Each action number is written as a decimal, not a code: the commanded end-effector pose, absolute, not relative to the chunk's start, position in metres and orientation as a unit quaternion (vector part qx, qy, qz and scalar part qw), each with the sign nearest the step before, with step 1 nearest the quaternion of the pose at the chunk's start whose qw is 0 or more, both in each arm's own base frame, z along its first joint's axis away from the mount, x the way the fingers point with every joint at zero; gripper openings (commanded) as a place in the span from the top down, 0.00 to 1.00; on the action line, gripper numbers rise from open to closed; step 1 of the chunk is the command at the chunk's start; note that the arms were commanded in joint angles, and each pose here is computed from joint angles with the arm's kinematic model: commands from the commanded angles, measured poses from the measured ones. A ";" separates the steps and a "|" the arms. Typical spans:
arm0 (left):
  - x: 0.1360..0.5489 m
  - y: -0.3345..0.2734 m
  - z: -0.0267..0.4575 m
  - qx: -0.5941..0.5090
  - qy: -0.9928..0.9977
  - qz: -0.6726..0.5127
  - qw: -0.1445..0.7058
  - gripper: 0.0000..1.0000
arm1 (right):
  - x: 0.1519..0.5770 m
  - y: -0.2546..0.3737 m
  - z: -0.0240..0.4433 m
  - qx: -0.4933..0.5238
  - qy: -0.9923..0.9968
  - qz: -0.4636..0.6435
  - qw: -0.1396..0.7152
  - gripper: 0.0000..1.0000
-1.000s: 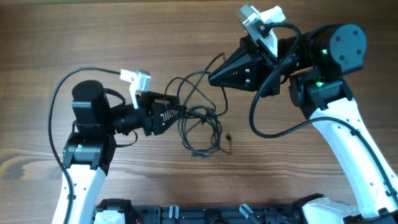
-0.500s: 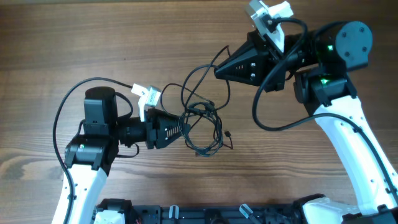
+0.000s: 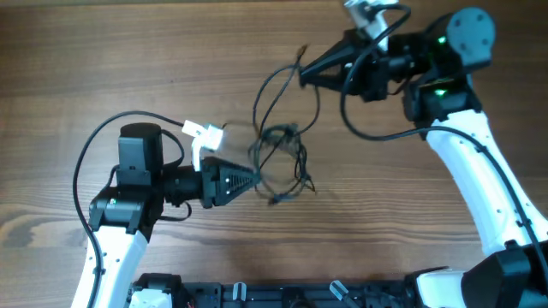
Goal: Untangle cables
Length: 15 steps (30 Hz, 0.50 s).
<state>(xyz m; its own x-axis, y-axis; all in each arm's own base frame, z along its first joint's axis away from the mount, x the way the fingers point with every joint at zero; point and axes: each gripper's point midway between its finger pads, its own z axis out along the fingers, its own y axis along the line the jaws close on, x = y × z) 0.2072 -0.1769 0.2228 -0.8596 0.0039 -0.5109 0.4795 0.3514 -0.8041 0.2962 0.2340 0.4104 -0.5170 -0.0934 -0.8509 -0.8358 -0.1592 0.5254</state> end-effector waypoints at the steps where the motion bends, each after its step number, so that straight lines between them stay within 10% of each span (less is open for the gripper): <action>1: 0.211 -0.171 0.208 0.134 0.820 -0.513 0.216 0.64 | 0.302 0.216 0.402 -0.402 0.590 0.643 0.277 0.96; 15: 0.240 -0.170 0.229 0.178 0.795 -0.490 0.311 0.49 | 0.291 0.235 0.389 -0.401 0.587 0.662 0.237 0.96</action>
